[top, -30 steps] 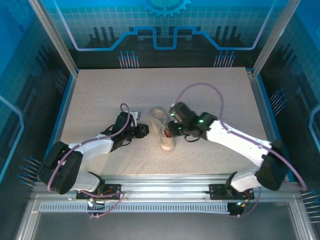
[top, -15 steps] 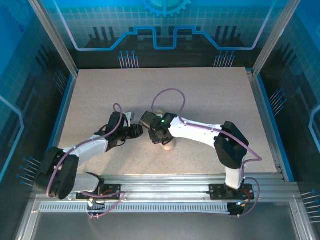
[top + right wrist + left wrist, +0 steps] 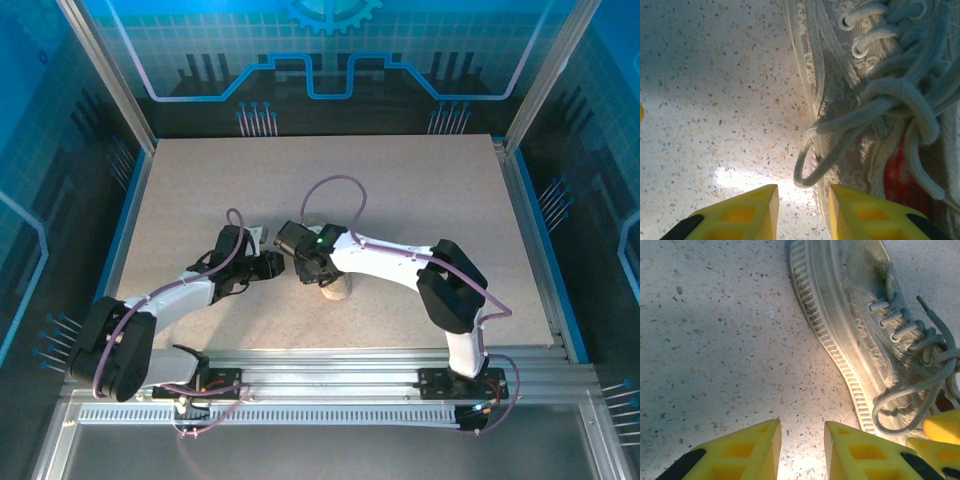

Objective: Tie the shoes

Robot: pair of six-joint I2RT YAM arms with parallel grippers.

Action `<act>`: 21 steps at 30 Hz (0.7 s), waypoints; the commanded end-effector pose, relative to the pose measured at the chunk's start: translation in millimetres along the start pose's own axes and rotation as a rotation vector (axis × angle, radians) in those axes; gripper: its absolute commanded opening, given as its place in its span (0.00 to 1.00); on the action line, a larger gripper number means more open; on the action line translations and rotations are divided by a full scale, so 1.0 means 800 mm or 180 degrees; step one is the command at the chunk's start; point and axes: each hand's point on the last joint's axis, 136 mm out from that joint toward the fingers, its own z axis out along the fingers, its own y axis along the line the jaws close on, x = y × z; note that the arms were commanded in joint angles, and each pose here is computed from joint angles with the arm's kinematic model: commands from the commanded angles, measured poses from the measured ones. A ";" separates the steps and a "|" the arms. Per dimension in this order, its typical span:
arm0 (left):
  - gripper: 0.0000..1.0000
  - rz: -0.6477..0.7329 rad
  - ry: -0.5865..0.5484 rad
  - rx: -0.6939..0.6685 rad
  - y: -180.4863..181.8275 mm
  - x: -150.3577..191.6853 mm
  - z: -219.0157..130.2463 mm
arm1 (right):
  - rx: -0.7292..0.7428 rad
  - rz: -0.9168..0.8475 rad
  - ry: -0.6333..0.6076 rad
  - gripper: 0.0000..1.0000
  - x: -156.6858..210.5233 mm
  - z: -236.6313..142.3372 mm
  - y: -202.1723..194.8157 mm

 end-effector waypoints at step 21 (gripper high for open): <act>0.28 0.0183 0.0101 0.0092 -0.001 0.017 -0.011 | -0.0152 0.0132 -0.0123 0.00 -0.029 -0.032 -0.005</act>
